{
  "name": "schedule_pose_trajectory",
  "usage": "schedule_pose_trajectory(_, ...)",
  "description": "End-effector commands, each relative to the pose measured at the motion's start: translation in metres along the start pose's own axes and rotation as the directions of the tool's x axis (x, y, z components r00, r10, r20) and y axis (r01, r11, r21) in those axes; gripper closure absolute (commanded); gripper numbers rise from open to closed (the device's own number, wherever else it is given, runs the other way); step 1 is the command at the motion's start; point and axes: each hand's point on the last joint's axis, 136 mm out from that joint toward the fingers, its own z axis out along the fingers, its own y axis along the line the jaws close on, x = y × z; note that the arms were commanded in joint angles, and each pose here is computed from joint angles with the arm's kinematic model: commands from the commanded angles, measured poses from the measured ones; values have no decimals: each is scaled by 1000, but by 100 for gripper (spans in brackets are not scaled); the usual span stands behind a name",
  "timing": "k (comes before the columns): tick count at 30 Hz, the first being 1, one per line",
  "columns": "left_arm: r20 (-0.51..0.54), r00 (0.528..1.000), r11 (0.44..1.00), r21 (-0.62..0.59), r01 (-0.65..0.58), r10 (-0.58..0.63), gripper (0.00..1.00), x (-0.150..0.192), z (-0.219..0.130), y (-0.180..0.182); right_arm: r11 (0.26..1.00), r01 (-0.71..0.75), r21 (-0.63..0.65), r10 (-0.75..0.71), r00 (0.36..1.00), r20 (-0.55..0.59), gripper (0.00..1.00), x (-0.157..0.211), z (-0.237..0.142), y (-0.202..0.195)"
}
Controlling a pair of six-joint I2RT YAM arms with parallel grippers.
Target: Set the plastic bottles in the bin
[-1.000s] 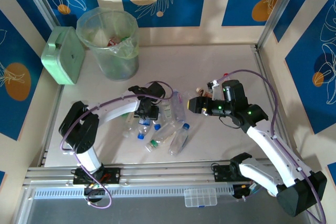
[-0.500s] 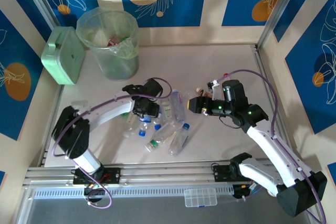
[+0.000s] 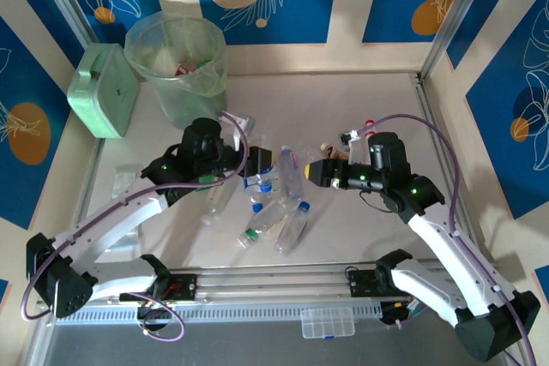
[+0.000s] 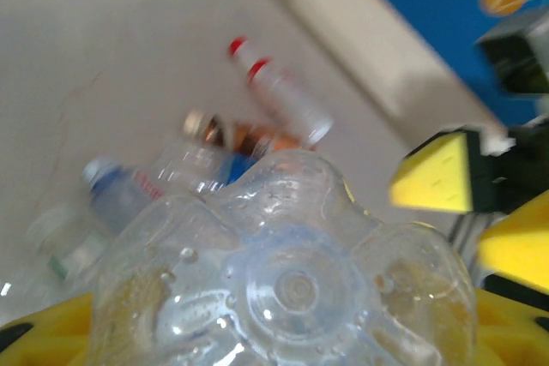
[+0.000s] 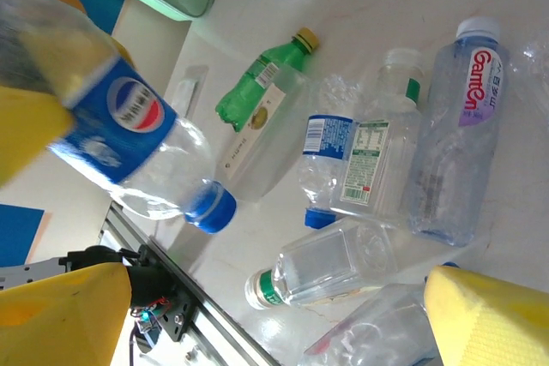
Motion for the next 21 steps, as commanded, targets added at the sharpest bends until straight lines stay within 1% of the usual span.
schedule_pose_trajectory(1, 220, 973, 977, 183, -109, 67, 54, -53, -28, -38, 998, 37, -48, -36, 999, 38, 11, -7, -9, 16)
schedule_pose_trajectory(2, 282, 958, 968, 218, -122, 57, 54, -65, -39, -44, 997, 45, -57, -43, 998, 43, 11, -7, -11, 18)
schedule_pose_trajectory(4, 361, 932, 961, 244, -129, 33, 54, -86, -55, -47, 995, 64, -77, -60, 997, 52, 11, -8, -14, 23)
schedule_pose_trajectory(7, 439, 898, 968, 234, -85, -27, 55, -108, -70, -32, 986, 115, -122, -106, 991, 84, 10, -9, -20, 35)
schedule_pose_trajectory(9, 483, 872, 978, 206, -22, -82, 59, -118, -77, -14, 973, 158, -166, -143, 985, 100, 10, -8, -25, 47)
schedule_pose_trajectory(12, 554, 815, 984, 144, 108, -171, 72, -138, -86, 16, 963, 197, -186, -179, 978, 107, 10, -8, -28, 56)
schedule_pose_trajectory(14, 592, 776, 975, 98, 199, -218, 72, -155, -91, 37, 961, 213, -179, -195, 974, 111, 10, -9, -29, 57)
schedule_pose_trajectory(15, 606, 758, 967, 90, 236, -242, 74, -162, -93, 45, 960, 216, -177, -199, 973, 113, 10, -9, -29, 57)
schedule_pose_trajectory(17, 638, 705, 939, 89, 333, -310, 80, -178, -97, 65, 961, 221, -165, -203, 972, 117, 10, -10, -29, 55)
schedule_pose_trajectory(19, 660, 656, 907, 97, 410, -367, 83, -188, -98, 83, 964, 223, -146, -206, 970, 126, 11, -12, -30, 53)
schedule_pose_trajectory(21, 674, 623, 878, 81, 472, -397, 87, -196, -97, 101, 964, 232, -129, -214, 967, 135, 10, -13, -32, 51)
